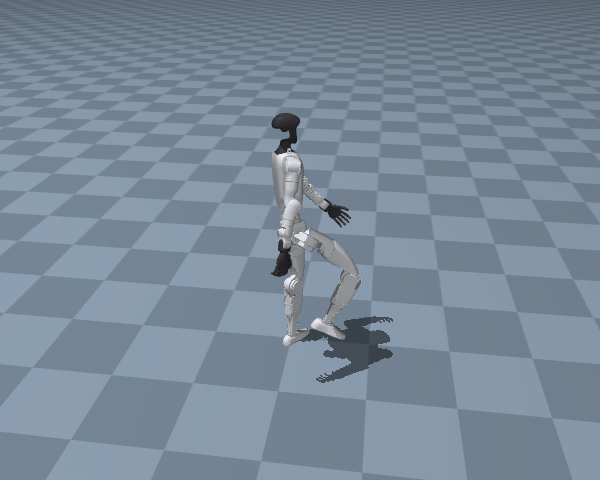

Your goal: Upper body actions

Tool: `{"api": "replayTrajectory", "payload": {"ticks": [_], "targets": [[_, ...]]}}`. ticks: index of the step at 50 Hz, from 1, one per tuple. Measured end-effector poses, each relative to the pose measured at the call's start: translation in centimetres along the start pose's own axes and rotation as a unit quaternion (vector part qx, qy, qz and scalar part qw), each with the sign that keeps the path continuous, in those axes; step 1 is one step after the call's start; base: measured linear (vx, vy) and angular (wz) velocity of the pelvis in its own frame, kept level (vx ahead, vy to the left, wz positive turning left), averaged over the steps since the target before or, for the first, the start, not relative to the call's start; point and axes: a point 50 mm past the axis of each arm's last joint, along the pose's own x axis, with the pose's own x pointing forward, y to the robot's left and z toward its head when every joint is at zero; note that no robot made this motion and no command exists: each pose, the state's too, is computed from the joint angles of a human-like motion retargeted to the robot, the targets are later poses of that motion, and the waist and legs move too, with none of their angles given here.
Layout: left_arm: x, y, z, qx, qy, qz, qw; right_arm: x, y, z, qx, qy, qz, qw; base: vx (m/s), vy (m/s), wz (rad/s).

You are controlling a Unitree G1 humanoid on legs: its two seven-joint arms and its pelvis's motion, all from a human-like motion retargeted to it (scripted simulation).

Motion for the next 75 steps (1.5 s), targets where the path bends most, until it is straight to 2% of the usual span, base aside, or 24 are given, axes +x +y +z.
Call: {"api": "replayTrajectory", "payload": {"ticks": [10,25,30,36,40,45,51,56,63,75], "targets": [[-1.5,-0.6,-6.1,-0.026,0.082,-0.012,0.996,0.1,-0.5,4.7,0.014,-0.086,0.012,0.996,0.02,-0.01,-0.26],[-5.2,0.7,-14.1,-0.071,0.202,0.004,0.977,-1.3,-1.6,12.4,-0.06,-0.224,0.006,0.973,-0.06,-0.15,-0.13],[-6.5,0.9,-16.2,-0.044,0.227,-0.002,0.973,-1.3,-1.9,12.6,-0.069,-0.222,0.001,0.973,-0.1,-0.19,0.35],[-8.7,0.8,-19.2,-0.015,0.283,-0.019,0.959,-0.8,-1.7,10.8,-0.027,-0.178,0.008,0.984,-0.07,-0.13,0.53],[-10.7,0.5,-21.4,-0.026,0.347,-0.043,0.936,-0.3,-1.5,8.7,-0.021,-0.127,0.013,0.992,-0.05,-0.07,0.29],[-13.4,0.5,-23.9,-0.056,0.414,-0.033,0.908,-0.1,-1.2,6.6,-0.062,-0.077,0.012,0.995,0.0,-0.03,0.05],[-15.9,0.2,-26.0,-0.09,0.45,-0.017,0.888,0.0,-1.1,6.8,-0.084,-0.076,-0.002,0.994,0.0,0.0,0.0],[-17.5,0.3,-27.2,-0.064,0.472,-0.04,0.878,-0.1,-0.9,7.8,-0.071,-0.093,0.011,0.993,0.0,0.0,0.0],[-18.1,0.2,-27.7,-0.009,0.479,-0.074,0.875,-0.4,-0.9,9.4,-0.071,-0.123,0.024,0.99,0.0,0.0,0.0],[-16.3,0.0,-26.4,0.013,0.457,-0.075,0.886,-0.7,-1.4,10.5,-0.093,-0.147,0.02,0.984,-0.01,-0.01,-0.07]]}}
